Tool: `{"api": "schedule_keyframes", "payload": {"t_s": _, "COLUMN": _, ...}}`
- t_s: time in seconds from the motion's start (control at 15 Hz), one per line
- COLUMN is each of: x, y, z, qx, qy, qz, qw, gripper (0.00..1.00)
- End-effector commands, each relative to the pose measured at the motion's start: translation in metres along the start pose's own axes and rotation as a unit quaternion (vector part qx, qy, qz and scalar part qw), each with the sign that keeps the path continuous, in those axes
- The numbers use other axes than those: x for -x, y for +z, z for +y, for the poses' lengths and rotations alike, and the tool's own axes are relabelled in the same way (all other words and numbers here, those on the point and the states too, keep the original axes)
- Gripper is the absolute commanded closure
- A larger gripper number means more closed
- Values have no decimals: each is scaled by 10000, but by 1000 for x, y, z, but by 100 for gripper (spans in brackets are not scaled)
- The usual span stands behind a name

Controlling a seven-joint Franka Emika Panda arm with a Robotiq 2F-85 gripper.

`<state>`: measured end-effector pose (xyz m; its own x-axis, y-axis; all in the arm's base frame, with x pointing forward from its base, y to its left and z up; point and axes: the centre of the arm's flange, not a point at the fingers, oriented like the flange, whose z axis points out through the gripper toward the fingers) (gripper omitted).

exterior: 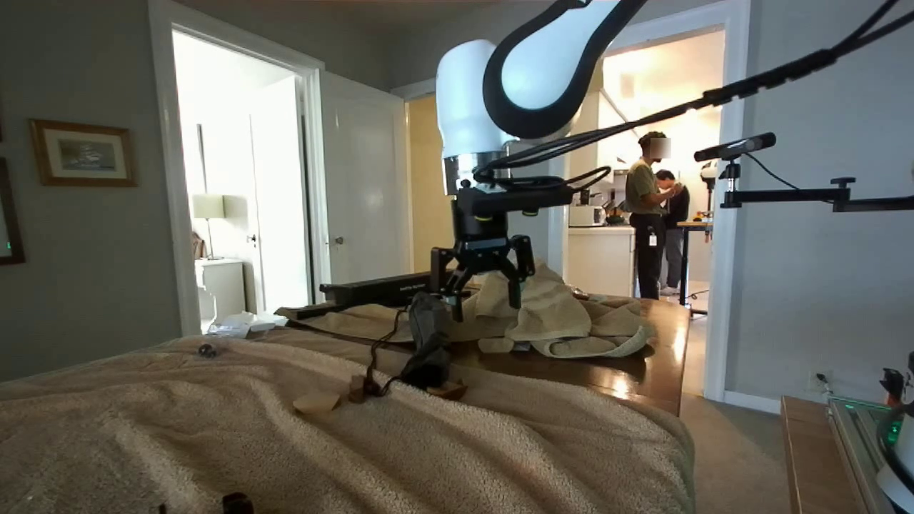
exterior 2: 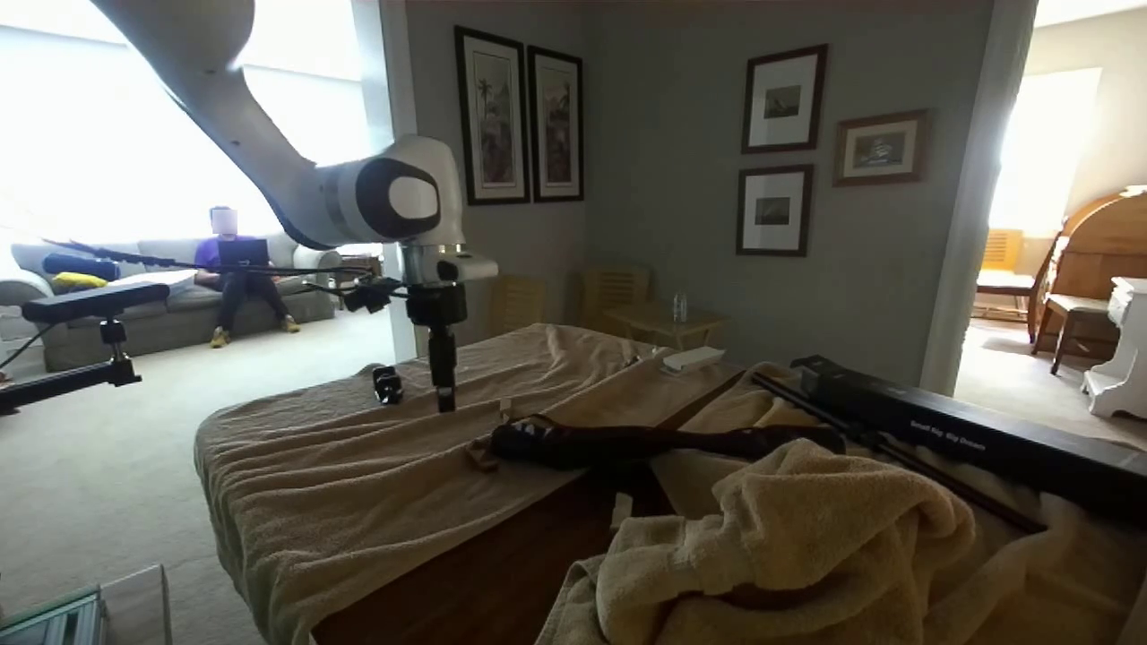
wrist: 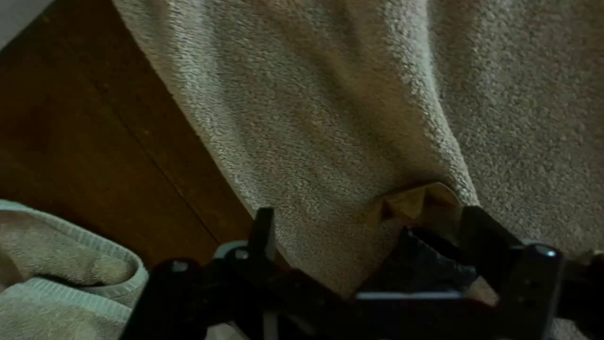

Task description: Move the wooden block to the right.

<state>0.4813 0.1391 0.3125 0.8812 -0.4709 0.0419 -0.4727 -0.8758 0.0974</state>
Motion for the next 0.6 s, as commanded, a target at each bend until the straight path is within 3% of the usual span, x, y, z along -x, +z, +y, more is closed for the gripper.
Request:
{"api": "schedule_keyframes", "payload": {"t_s": 0.0, "x": -5, "y": 6, "z": -5, "qx": -156, "qy": 194, "qz": 58, "qw": 9997, "gripper": 0}}
{"api": "schedule_keyframes", "payload": {"t_s": 0.53, "x": -19, "y": 26, "z": -16, "qx": -303, "qy": 506, "qz": -14, "qw": 9983, "gripper": 0}}
